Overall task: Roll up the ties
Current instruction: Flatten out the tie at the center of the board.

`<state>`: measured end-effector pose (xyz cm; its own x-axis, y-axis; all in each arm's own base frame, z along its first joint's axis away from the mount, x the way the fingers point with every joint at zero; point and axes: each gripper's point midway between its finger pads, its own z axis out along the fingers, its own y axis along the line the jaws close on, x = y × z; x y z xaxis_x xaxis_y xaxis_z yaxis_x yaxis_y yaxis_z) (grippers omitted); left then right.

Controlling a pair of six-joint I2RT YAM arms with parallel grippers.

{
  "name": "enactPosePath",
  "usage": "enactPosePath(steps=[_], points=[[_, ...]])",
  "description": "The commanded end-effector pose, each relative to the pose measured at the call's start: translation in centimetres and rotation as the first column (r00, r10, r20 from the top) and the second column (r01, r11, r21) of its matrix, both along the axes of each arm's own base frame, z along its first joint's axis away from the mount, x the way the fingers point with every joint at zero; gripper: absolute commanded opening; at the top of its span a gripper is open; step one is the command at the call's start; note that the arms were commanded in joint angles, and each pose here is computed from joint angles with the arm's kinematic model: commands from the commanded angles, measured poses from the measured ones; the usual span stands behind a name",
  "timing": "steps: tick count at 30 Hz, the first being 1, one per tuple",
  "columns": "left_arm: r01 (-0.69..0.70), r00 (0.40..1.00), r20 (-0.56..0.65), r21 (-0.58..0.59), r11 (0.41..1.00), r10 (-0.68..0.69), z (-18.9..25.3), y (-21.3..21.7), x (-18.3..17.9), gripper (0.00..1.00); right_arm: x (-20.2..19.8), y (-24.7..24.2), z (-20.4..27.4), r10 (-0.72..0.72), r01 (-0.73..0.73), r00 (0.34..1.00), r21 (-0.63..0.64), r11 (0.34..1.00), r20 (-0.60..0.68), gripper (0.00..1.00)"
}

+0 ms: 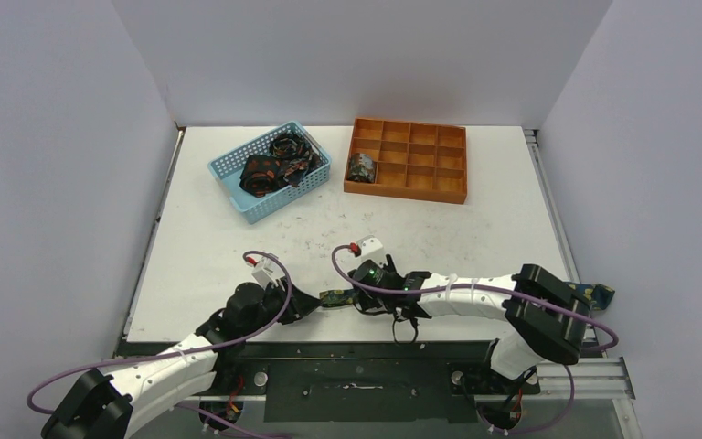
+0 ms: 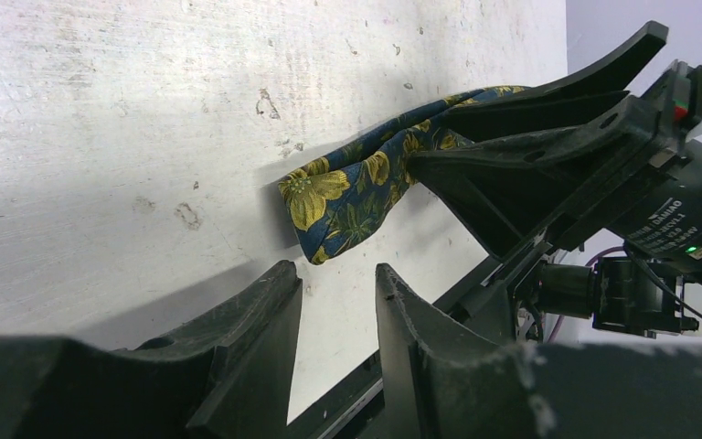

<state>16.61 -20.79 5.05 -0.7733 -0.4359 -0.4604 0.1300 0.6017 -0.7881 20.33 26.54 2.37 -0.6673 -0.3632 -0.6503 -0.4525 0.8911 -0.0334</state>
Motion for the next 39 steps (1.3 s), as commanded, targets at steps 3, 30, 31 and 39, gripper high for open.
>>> enactPosePath(steps=[3, 30, 31, 39], points=[[0.003, 0.999, 0.040, -0.029, 1.000, -0.002, 1.7, -0.5, 0.5, 0.34, 1.2, 2.0, 5.8, -0.061, 0.040, 0.994, 0.204, 0.978, 0.096, 0.54], [0.116, 0.986, -0.117, -0.049, 0.992, -0.121, -2.9, -5.1, 1.7, 0.02, -1.1, 6.7, 4.6, 0.135, -0.061, 0.986, 0.537, 0.842, -0.099, 0.08], [0.116, 0.985, -0.125, -0.055, 0.992, -0.122, -3.2, -5.1, 1.6, 0.02, -1.2, 6.7, 4.5, 0.137, -0.062, 0.985, 0.533, 0.844, -0.102, 0.08], [0.103, 0.982, -0.143, -0.156, 0.982, -0.126, -3.4, -5.6, 1.1, 0.02, -1.2, 5.2, 1.2, 0.098, -0.028, 0.984, 0.410, 0.912, -0.151, 0.06]])
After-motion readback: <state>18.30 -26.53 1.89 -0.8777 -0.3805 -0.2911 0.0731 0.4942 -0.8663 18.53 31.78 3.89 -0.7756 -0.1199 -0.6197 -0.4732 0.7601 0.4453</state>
